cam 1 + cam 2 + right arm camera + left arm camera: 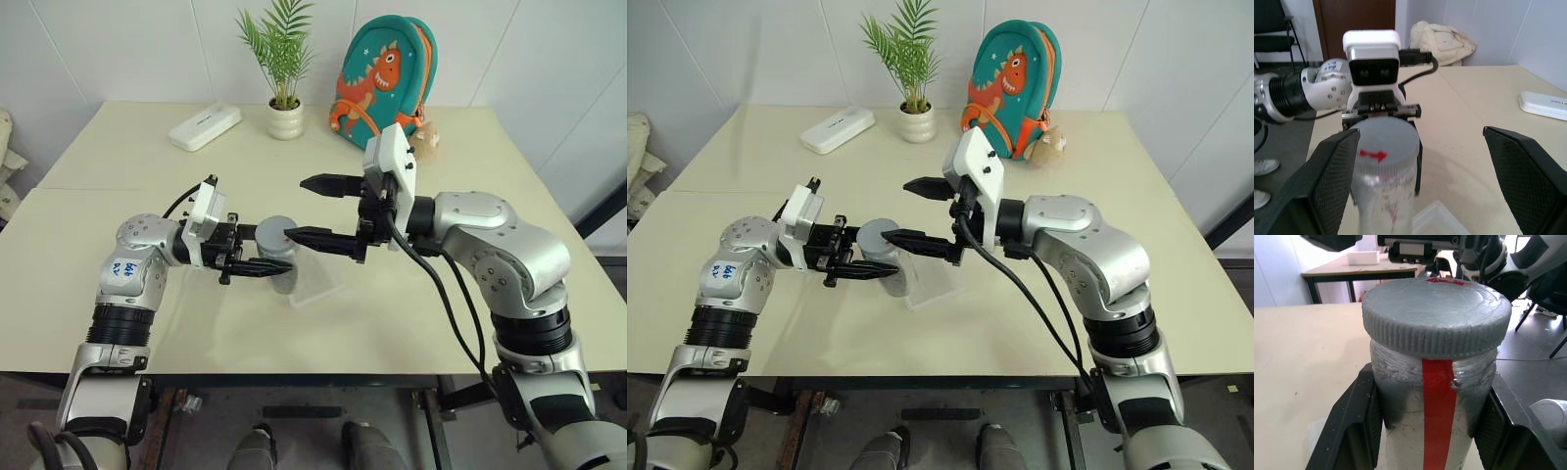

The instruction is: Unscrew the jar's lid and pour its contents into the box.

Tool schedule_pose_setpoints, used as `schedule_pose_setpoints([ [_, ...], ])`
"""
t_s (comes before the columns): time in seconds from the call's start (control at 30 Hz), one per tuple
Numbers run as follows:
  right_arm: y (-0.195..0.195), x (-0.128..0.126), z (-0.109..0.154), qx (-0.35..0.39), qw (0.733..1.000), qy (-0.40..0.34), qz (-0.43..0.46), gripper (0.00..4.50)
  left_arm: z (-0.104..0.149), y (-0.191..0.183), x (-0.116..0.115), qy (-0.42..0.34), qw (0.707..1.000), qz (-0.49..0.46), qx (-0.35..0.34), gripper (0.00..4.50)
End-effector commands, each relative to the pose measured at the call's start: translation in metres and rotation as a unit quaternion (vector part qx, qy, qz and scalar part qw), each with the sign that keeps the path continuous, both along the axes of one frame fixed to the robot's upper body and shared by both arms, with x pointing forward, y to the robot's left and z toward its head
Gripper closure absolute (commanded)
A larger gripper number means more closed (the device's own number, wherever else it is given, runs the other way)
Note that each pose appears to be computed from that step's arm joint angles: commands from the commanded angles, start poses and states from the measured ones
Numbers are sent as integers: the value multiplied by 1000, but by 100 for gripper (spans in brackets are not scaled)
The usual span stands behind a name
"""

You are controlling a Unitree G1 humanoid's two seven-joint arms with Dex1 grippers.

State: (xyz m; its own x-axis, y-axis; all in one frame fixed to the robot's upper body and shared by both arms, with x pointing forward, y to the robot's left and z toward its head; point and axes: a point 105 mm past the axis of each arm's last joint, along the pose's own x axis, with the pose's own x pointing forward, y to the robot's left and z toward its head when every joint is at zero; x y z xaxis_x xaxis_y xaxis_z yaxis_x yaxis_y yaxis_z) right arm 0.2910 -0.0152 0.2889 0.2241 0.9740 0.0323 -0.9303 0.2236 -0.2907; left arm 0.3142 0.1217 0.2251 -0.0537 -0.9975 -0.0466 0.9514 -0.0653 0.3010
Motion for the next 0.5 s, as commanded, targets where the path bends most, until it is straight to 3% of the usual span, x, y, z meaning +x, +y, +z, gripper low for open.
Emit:
schedule_pose_setpoints([
  [0.03, 16, -12, 13, 22, 999, -19, 21, 27, 12, -3, -5, -28, 999, -26, -12, 248],
  [0.5, 42, -16, -3, 9, 999, -4, 32, 27, 15, -5, -6, -27, 999, -27, -16, 248],
])
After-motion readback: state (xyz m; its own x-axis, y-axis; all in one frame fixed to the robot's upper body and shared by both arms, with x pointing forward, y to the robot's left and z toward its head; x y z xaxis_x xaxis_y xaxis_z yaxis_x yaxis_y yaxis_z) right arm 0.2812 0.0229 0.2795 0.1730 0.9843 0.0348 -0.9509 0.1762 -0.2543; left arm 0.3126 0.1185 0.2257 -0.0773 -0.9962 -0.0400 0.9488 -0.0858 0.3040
